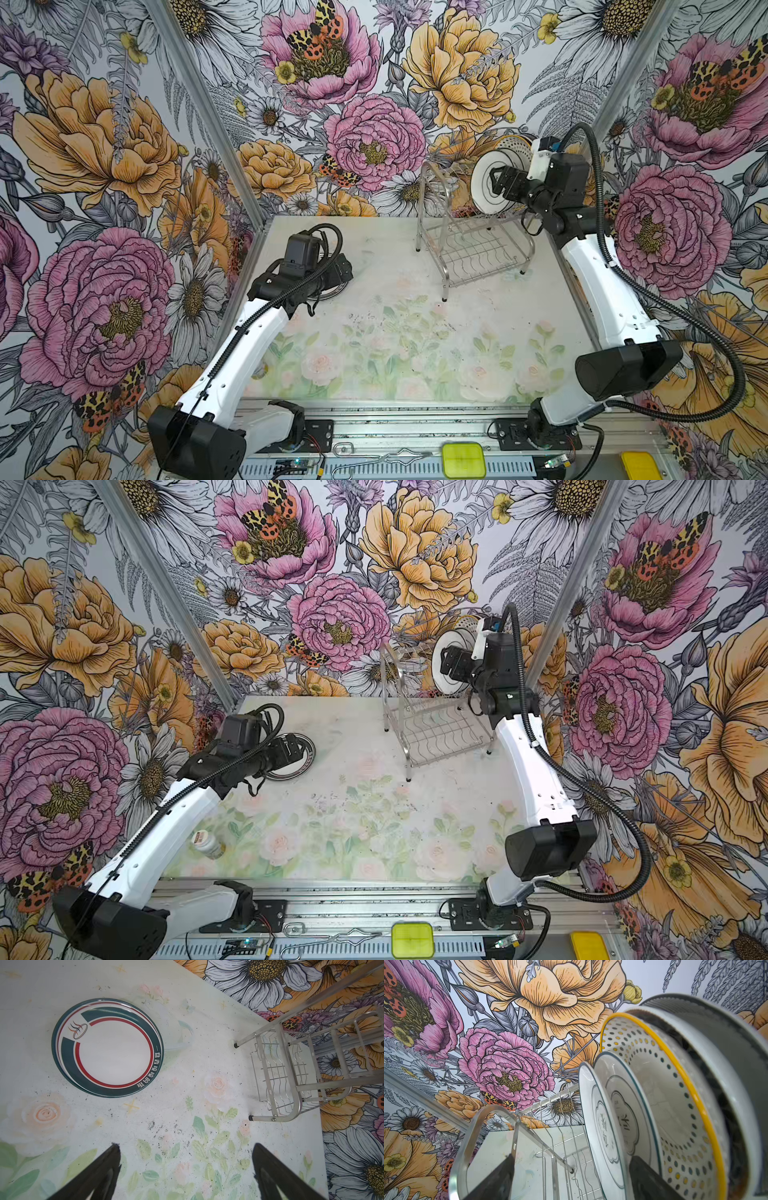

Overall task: Unload the plates from the dish rack
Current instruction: 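Lower the right gripper onto the nearest teal-rimmed white plate's rim in the rack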

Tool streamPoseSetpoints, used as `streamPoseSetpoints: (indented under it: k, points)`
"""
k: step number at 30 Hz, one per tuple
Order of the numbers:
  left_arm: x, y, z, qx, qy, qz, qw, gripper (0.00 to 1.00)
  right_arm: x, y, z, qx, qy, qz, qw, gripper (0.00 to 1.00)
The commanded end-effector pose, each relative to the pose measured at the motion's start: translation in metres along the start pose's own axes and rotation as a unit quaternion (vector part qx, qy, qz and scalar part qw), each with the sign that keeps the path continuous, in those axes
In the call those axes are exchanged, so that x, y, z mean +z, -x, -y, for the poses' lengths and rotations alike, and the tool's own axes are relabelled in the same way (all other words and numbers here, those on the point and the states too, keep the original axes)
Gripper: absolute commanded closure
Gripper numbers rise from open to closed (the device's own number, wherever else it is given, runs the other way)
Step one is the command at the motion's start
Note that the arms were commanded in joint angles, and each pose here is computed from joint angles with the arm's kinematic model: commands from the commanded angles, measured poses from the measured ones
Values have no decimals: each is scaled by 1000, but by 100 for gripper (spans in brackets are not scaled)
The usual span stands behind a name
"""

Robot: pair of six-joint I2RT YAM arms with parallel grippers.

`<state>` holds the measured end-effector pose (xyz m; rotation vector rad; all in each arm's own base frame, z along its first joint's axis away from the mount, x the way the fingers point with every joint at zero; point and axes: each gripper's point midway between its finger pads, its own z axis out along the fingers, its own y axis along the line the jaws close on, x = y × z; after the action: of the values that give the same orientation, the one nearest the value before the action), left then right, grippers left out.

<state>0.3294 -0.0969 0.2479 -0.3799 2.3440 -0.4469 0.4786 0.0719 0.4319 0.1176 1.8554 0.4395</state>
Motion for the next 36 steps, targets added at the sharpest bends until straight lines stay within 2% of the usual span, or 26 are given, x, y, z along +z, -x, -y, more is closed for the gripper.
streamPoseSetpoints:
  k: [1,10,18,36]
  points:
    - [0,3,-1,2,-8,9,1000,2,9,-7,6,6,-2,-11,1000,14]
    - [2,4,-4,-2,-11,8,1000,2,21,-19,14,4,-14,-27,1000,26]
    - [2,7,-4,-3,-13,8,1000,3,29,-35,25,-7,-33,-45,998,49]
    - [8,3,-14,-17,-2,5,1000,1,32,-47,34,-26,-49,-58,997,79]
